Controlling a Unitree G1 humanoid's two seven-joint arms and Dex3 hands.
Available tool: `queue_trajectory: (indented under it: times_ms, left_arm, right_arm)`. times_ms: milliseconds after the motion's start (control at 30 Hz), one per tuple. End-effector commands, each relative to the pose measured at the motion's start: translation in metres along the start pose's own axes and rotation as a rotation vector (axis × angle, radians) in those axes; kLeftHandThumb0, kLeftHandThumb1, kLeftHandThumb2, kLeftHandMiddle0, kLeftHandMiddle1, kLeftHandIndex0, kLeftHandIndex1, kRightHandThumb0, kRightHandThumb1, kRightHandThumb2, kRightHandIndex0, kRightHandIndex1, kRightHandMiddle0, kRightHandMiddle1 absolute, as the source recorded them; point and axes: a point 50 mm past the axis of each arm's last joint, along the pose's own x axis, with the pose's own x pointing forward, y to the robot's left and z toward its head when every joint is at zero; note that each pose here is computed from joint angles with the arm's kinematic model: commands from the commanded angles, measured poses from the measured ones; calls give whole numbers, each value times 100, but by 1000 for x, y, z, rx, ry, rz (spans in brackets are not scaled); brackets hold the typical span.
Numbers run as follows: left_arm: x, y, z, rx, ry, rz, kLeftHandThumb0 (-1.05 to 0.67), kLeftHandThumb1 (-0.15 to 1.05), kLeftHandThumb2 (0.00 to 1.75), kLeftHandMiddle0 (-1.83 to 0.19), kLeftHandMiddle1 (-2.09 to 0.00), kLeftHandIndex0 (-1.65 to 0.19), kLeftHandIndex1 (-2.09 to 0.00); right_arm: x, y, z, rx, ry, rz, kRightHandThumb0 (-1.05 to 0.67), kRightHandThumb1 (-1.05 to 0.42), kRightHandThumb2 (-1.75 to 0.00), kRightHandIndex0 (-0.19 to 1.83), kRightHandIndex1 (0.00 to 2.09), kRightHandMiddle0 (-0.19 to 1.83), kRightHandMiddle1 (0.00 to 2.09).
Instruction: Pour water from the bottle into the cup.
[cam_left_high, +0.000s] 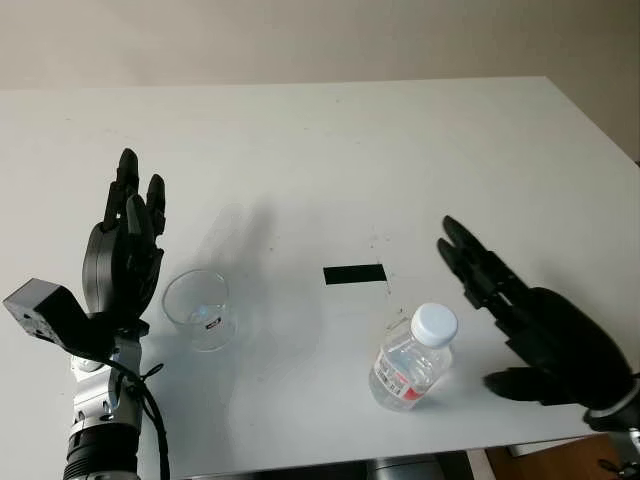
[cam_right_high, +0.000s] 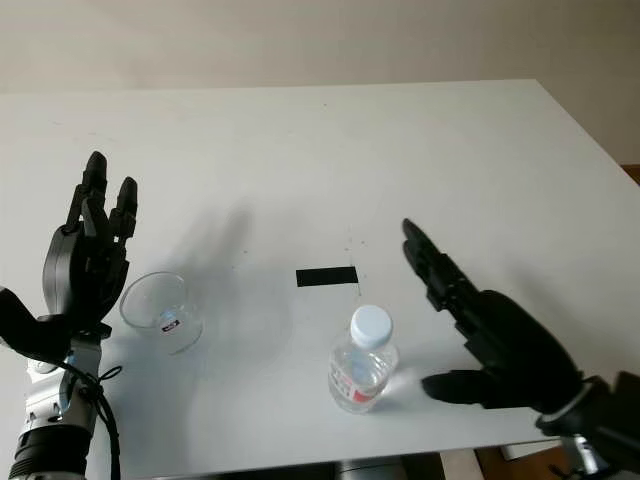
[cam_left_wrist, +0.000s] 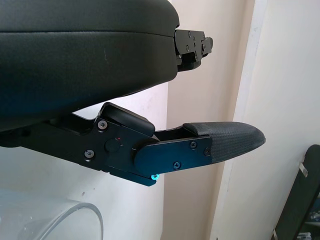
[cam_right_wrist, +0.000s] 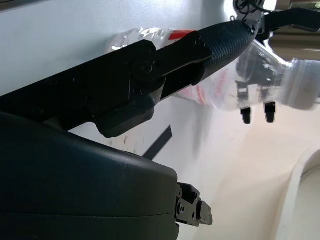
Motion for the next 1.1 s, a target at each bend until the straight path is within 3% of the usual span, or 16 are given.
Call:
queue_trajectory:
  times_ms: [0, 233, 733, 1067]
  left_arm:
    - [6, -1, 5, -4, -29, -1, -84, 105, 58, -1, 0, 5, 0]
    - [9, -1, 6, -16, -38, 3, -86, 105, 57, 1, 0, 7, 0]
    - [10, 0, 5, 0, -43, 7, -86, 105, 58, 0, 0, 6, 0]
    - [8, 0, 7, 0, -62, 11, -84, 105, 60, -5, 0, 4, 0]
  right_arm:
    - [3, 9, 0, -9, -16, 2, -95, -98, -5, -19, 0, -19, 2]
    - [8, 24, 0, -60, -16, 59, -100, -99, -6, -19, 0, -19, 0]
    - [17, 25, 0, -48, -51, 73, -105, -100, -5, -19, 0, -19, 0]
    - [32, 27, -11, 12, -55, 73, -94, -97, -5, -19, 0, -19, 0]
